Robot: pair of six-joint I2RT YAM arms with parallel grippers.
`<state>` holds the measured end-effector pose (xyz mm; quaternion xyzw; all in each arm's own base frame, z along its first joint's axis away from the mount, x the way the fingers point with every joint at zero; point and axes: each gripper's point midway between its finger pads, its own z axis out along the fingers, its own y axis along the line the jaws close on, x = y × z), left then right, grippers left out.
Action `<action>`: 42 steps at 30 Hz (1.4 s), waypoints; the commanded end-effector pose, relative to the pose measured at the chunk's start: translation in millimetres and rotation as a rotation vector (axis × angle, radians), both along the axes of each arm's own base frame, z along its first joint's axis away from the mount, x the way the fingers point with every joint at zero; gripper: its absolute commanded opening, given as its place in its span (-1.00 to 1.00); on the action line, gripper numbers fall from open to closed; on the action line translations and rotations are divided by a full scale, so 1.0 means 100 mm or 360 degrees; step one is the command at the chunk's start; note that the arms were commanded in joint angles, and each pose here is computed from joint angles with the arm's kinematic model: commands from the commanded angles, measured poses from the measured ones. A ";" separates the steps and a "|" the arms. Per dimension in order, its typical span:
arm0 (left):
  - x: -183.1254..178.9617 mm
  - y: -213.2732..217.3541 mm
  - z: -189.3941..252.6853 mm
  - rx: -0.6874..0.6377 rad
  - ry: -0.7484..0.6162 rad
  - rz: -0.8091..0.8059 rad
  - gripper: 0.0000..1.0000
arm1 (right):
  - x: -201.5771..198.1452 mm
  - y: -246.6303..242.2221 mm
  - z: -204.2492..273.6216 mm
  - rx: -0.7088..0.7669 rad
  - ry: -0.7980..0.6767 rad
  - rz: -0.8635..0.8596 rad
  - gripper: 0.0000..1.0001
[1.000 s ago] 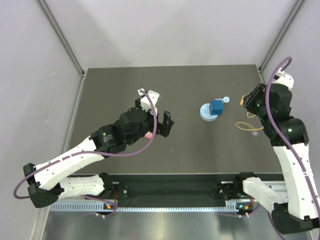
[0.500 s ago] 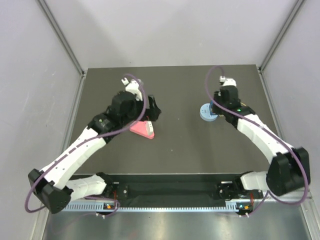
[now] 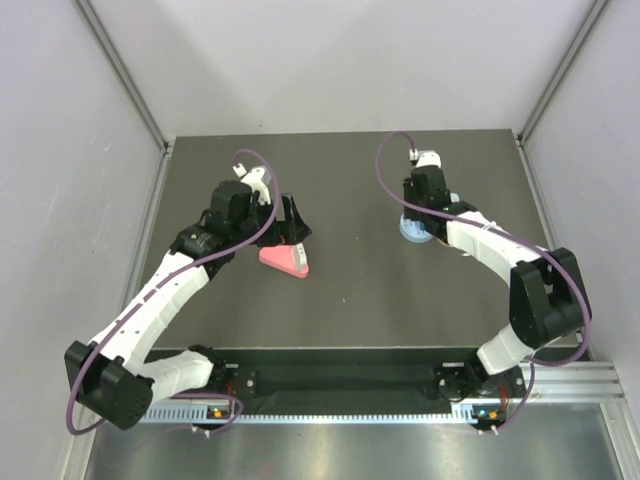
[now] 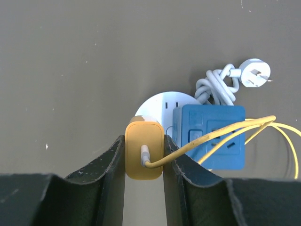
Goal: Insert the plug
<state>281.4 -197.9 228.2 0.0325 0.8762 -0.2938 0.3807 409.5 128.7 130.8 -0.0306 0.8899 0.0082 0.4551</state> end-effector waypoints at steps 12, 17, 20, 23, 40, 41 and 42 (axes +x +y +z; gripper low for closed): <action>0.03 0.05 0.13 0.0031 -0.0106 0.0002 0.97 | 0.20 0.01 -0.10 -0.0055 0.0026 -0.0073 -1.00; 0.04 0.05 0.12 0.0032 -0.0107 0.0004 0.97 | 0.16 -0.03 -0.16 -0.0090 0.0046 -0.0074 -1.00; 0.03 0.06 0.13 0.0030 -0.0107 0.0007 0.97 | 0.17 -0.01 -0.18 -0.0092 0.0051 -0.0058 -1.00; 0.02 0.04 0.14 0.0015 -0.0101 -0.0002 0.97 | 0.14 -0.01 -0.26 -0.0099 0.0102 -0.0050 -1.00; 0.06 0.06 0.08 0.0022 -0.0088 0.0043 0.97 | 0.03 -0.06 -0.43 -0.0128 0.0205 -0.0038 -1.00; 0.07 0.06 0.09 0.0020 -0.0095 0.0048 0.97 | 0.02 -0.06 -0.48 -0.0134 0.0223 -0.0036 -1.00; 0.07 0.06 0.08 0.0023 -0.0092 0.0050 0.97 | 0.02 -0.05 -0.52 -0.0131 0.0238 -0.0029 -1.00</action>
